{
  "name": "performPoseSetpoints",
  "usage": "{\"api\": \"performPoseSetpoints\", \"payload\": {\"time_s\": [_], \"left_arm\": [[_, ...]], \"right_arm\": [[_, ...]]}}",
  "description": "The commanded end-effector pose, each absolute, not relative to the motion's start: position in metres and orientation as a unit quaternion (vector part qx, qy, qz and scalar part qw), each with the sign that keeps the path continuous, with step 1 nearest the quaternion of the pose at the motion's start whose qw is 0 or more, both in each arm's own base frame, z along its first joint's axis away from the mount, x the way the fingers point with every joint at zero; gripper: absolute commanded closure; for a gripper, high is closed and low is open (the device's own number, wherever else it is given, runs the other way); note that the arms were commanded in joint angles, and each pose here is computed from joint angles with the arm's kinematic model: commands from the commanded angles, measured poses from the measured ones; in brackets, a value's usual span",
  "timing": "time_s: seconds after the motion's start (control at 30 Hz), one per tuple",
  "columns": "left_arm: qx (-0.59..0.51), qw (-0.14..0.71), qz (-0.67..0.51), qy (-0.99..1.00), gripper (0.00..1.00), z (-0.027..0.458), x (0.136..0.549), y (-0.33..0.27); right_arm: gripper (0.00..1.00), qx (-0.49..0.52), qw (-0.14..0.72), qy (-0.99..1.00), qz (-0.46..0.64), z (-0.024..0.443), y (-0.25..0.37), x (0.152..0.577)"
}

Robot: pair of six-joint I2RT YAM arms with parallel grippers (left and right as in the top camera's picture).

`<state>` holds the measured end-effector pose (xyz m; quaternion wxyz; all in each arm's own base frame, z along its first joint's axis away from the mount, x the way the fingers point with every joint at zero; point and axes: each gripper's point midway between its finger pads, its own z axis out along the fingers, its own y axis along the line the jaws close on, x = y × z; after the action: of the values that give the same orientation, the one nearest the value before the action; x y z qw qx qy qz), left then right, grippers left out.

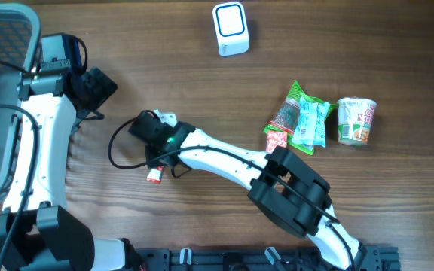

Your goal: Scan the item barcode

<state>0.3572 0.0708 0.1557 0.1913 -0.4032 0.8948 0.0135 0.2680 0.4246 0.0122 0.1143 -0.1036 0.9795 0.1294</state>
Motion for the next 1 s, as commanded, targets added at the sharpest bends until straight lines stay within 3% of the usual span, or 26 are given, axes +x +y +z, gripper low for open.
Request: {"api": "performPoseSetpoints", "payload": {"time_s": [0.0, 0.17, 0.37, 0.63, 0.8, 0.97], "left_arm": [[-0.399, 0.199, 0.018, 0.895, 0.0, 0.161, 0.359, 0.075], [-0.399, 0.198, 0.018, 0.895, 0.0, 0.161, 0.359, 0.075], [-0.399, 0.199, 0.018, 0.895, 0.0, 0.161, 0.359, 0.075], [-0.399, 0.199, 0.018, 0.895, 0.0, 0.161, 0.359, 0.075], [-0.399, 0.198, 0.018, 0.895, 0.0, 0.161, 0.359, 0.075], [-0.399, 0.199, 0.018, 0.895, 0.0, 0.161, 0.359, 0.075]], "right_arm": [[0.41, -0.094, 0.126, 0.984, 0.08, 0.001, 0.405, 0.272], [0.41, -0.096, 0.117, 0.987, 0.058, -0.001, 0.394, 0.271], [0.41, -0.115, 0.075, 0.977, 0.164, 0.006, 0.434, 0.258], [0.47, -0.073, 0.144, 0.985, 0.069, -0.016, 0.4, 0.268], [0.47, -0.176, 0.104, 0.979, -0.009, -0.023, 0.357, 0.267], [0.42, -0.186, 0.067, 0.977, -0.08, -0.019, 0.299, 0.287]]}}
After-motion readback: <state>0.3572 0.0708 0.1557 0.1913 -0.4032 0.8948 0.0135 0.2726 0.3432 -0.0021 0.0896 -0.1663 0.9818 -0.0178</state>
